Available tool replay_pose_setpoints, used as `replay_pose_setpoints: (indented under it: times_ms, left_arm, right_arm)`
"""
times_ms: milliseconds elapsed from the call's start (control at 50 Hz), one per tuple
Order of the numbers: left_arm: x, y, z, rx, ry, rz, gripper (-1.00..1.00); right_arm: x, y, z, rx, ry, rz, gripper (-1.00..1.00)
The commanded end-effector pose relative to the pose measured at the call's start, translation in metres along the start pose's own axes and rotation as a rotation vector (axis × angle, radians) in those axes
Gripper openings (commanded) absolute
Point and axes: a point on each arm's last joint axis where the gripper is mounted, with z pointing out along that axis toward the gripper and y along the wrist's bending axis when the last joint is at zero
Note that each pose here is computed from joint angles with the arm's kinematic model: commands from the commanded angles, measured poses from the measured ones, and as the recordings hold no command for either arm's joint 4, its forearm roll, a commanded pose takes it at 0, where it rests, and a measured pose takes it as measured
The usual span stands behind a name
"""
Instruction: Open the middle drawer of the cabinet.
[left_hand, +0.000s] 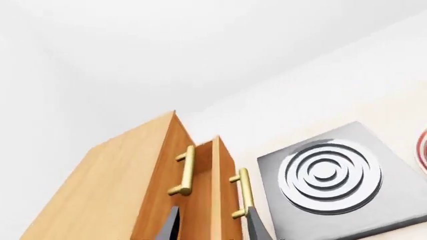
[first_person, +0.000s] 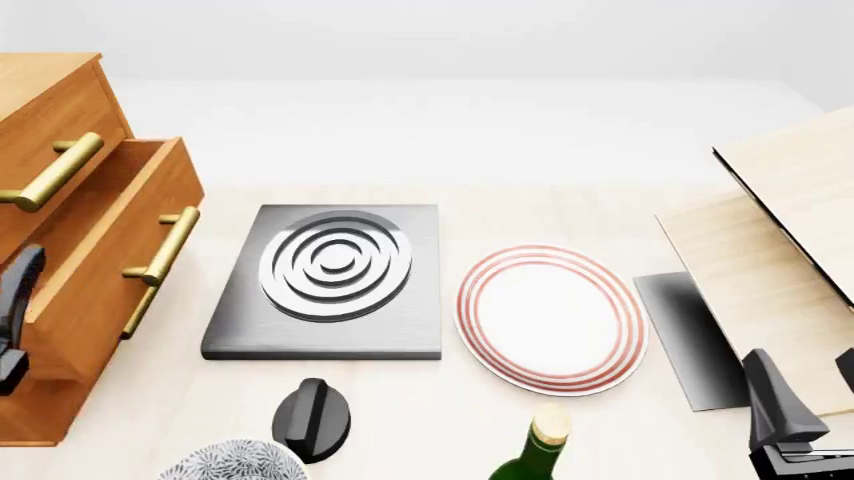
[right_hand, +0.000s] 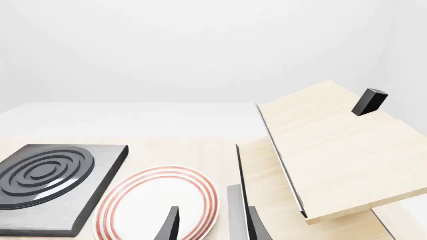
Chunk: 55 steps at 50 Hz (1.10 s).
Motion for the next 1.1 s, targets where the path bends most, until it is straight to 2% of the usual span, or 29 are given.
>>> replay_pose_setpoints:
  times_ms: [20, 60, 80, 120, 160, 200, 240, 320, 360, 460, 500, 540, 640, 700, 760, 940, 1100]
  left_arm:
    - [-0.027, 0.018, 0.016, 0.003, 0.139, -0.169, 1.00]
    - [-0.026, 0.018, 0.018, 0.006, 0.143, -0.163, 1.00]
    - [-0.027, 0.018, 0.024, 0.016, 0.169, -0.195, 1.00]
    - [-0.027, 0.018, 0.027, 0.026, 0.188, -0.199, 1.00]
    - [-0.026, 0.016, 0.041, 0.056, 0.236, -0.276, 1.00]
    - [-0.024, 0.018, 0.045, 0.034, 0.251, -0.283, 1.00]
    - [-0.020, 0.013, 0.056, 0.063, 0.292, -0.336, 1.00]
    - [-0.015, 0.014, 0.066, 0.054, 0.318, -0.330, 1.00]
    - [-0.009, 0.011, 0.078, 0.065, 0.362, -0.367, 1.00]
    - [0.002, 0.011, 0.093, 0.044, 0.417, -0.388, 1.00]
    - [0.007, 0.005, 0.102, 0.066, 0.452, -0.430, 1.00]
    - [0.010, 0.009, 0.102, 0.045, 0.454, -0.418, 1.00]
    - [0.019, 0.010, 0.111, 0.026, 0.487, -0.439, 1.00]
    - [0.031, 0.012, 0.117, 0.000, 0.525, -0.439, 1.00]
    - [0.033, 0.017, 0.118, -0.022, 0.525, -0.435, 1.00]
    - [0.046, 0.008, 0.126, -0.013, 0.555, -0.485, 1.00]
    - [0.062, -0.002, 0.129, 0.005, 0.579, -0.477, 1.00]
  right_arm:
    - [0.000, 0.000, 0.000, 0.000, 0.000, 0.000, 1.00]
    - [0.000, 0.000, 0.000, 0.000, 0.000, 0.000, 1.00]
    - [0.000, 0.000, 0.000, 0.000, 0.000, 0.000, 1.00]
    - [0.000, 0.000, 0.000, 0.000, 0.000, 0.000, 1.00]
    - [0.000, 0.000, 0.000, 0.000, 0.000, 0.000, 1.00]
    - [0.000, 0.000, 0.000, 0.000, 0.000, 0.000, 1.00]
    - [0.000, 0.000, 0.000, 0.000, 0.000, 0.000, 1.00]
    - [0.000, 0.000, 0.000, 0.000, 0.000, 0.000, 1.00]
    - [0.000, 0.000, 0.000, 0.000, 0.000, 0.000, 1.00]
    - [0.000, 0.000, 0.000, 0.000, 0.000, 0.000, 1.00]
    - [0.000, 0.000, 0.000, 0.000, 0.000, 0.000, 1.00]
    - [0.000, 0.000, 0.000, 0.000, 0.000, 0.000, 1.00]
    - [0.000, 0.000, 0.000, 0.000, 0.000, 0.000, 1.00]
    - [0.000, 0.000, 0.000, 0.000, 0.000, 0.000, 1.00]
    - [0.000, 0.000, 0.000, 0.000, 0.000, 0.000, 1.00]
    - [0.000, 0.000, 0.000, 0.000, 0.000, 0.000, 1.00]
    - [0.000, 0.000, 0.000, 0.000, 0.000, 0.000, 1.00]
